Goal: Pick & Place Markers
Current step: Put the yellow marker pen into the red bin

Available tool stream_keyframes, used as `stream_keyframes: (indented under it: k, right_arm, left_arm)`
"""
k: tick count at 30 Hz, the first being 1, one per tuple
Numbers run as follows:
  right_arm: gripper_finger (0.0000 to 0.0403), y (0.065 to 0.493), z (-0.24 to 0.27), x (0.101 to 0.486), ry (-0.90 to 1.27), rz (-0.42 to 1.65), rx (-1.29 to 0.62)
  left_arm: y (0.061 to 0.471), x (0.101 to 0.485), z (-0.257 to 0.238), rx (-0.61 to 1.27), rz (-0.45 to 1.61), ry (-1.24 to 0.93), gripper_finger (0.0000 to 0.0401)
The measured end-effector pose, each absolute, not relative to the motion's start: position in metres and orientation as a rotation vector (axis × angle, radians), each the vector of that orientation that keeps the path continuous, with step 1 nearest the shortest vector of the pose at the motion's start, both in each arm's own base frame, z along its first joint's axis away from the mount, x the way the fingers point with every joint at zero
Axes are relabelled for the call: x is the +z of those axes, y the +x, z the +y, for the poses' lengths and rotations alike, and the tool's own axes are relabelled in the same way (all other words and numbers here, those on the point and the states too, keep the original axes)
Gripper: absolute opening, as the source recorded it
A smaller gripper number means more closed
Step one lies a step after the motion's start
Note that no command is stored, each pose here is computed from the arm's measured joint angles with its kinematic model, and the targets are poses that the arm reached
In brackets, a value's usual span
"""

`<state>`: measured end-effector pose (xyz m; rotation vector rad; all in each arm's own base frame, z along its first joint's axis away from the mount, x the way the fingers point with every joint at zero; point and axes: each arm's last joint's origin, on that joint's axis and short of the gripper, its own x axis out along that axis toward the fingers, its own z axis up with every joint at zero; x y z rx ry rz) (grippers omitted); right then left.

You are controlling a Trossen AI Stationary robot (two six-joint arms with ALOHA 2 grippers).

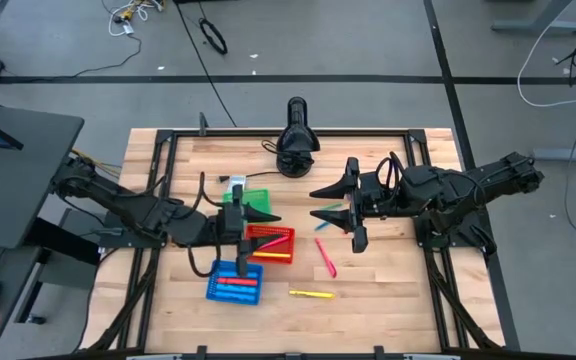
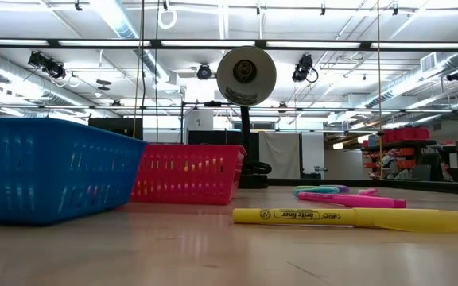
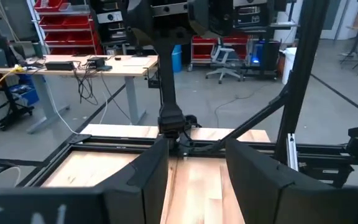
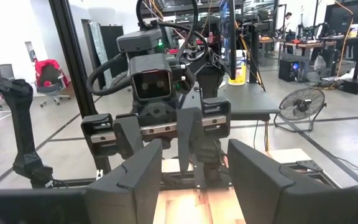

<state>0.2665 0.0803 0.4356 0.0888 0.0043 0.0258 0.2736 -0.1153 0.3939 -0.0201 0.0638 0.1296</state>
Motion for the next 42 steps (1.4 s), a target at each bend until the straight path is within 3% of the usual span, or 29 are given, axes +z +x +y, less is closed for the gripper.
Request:
stream_keyframes:
  k: [13, 24, 31, 42]
  right_arm:
    - [0.0185, 0.266, 0.080, 0.436, 0.077, 0.003, 0.025]
    - [0.0185, 0.266, 0.080, 0.436, 0.063, 0.000, 0.025]
    - [0.0185, 0.266, 0.080, 0.438, 0.065, -0.015, 0.026]
    - [0.0185, 0.265, 0.080, 0.442, 0.078, -0.055, 0.027]
  left_arm:
    - [0.273, 0.384, -0.118, -0.007, 0.163, 0.011, 0.0167]
    - [0.269, 0.377, -0.114, -0.096, 0.452, -0.021, 0.0168]
    - [0.287, 0.377, -0.110, -0.199, 0.590, -0.050, 0.0168]
    - [0.314, 0.341, -0.120, -0.286, 0.765, -0.095, 0.0179]
